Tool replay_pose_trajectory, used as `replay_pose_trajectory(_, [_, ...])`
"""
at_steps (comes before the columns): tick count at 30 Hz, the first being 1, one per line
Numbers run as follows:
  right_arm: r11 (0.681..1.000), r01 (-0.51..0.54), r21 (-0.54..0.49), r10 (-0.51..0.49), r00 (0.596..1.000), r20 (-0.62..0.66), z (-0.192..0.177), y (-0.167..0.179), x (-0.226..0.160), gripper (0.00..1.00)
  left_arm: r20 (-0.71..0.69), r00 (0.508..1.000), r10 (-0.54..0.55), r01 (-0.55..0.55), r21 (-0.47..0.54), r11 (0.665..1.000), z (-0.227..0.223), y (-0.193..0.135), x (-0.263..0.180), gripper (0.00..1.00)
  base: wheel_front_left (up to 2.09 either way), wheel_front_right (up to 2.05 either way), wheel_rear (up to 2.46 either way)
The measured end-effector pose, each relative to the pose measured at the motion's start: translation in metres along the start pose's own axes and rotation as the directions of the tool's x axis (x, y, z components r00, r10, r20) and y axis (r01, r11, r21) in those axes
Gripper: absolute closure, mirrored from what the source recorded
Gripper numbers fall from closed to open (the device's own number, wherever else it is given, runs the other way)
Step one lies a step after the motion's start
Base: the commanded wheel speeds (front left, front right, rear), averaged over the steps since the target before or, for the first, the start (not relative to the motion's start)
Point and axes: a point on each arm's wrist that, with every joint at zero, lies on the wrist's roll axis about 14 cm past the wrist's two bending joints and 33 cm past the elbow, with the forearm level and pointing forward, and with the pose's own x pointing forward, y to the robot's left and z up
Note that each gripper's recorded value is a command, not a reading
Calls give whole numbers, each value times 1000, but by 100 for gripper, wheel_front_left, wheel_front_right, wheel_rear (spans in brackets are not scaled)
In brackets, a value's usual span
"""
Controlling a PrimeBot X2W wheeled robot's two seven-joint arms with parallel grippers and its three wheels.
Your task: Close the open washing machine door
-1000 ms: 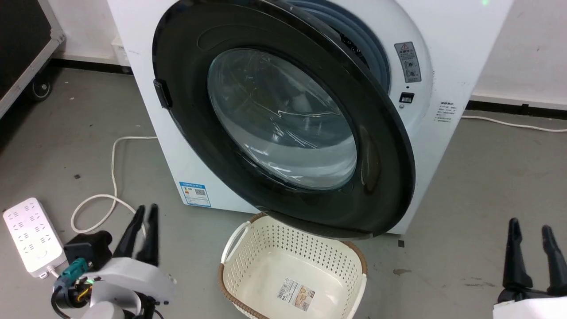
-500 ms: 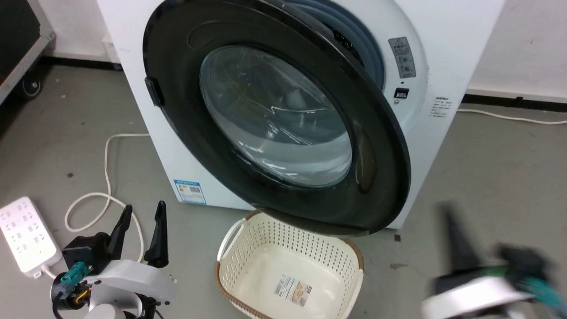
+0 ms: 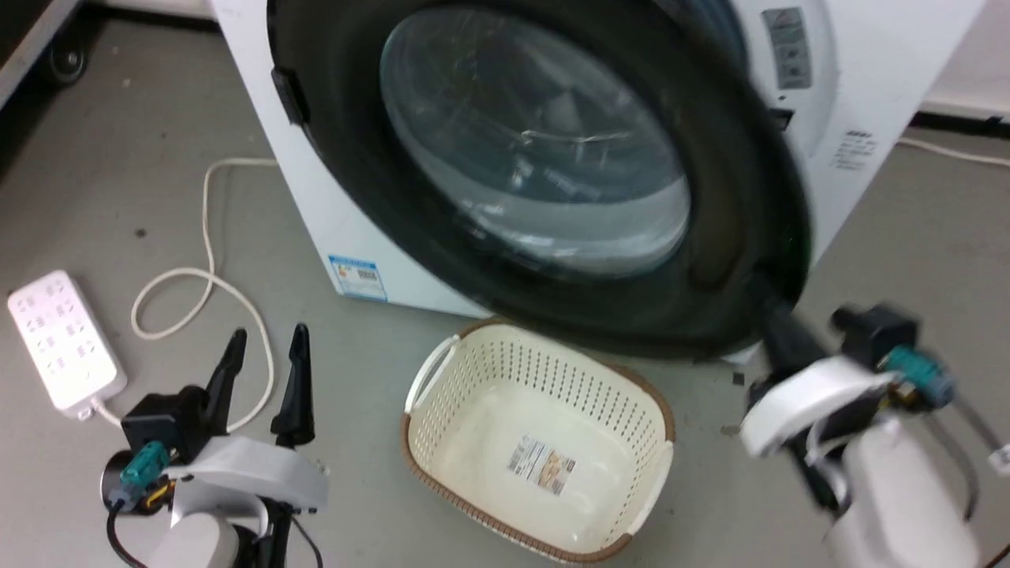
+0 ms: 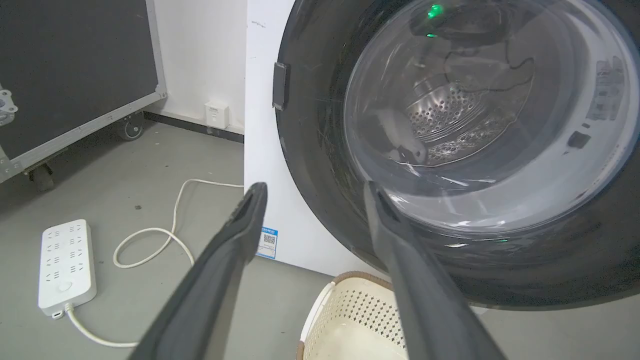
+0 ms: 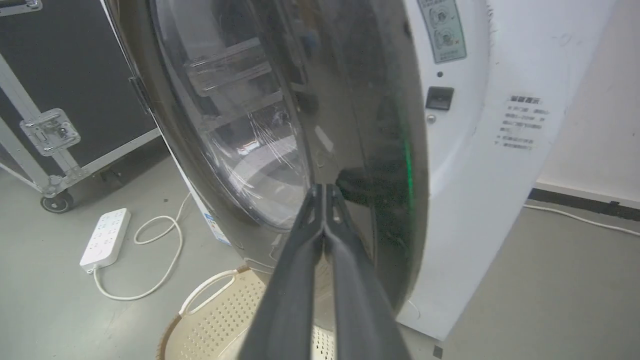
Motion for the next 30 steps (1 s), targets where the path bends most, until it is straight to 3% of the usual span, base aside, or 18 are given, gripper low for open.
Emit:
replay_pose_trajectory(8, [994,85,-68,-82,996,43,15,-35,58,100,8,1000,11,-11,7,1000,-5,4,19,0,0,0,0])
replay_pose_trajectory(13, [990,129,-59,-127,991,38,9,-51,89,100,-21,999,40,-39,28,999,-19,16,25,0,0,0,0])
replay_pose_trajectory(23, [980,198,-11,-197,979,44,3,-69,113,100,-35,996,77,-75,51,996,-28,29,29,0,0,0,0])
replay_pose_trajectory(26, [976,219,18,-219,964,152,42,-75,106,100,0,997,71,-71,55,996,-16,27,31,0,0,0,0])
replay_pose_trajectory(30, [966,255,44,-254,909,331,102,-93,69,100,52,997,58,-61,62,996,2,22,31,0,0,0,0])
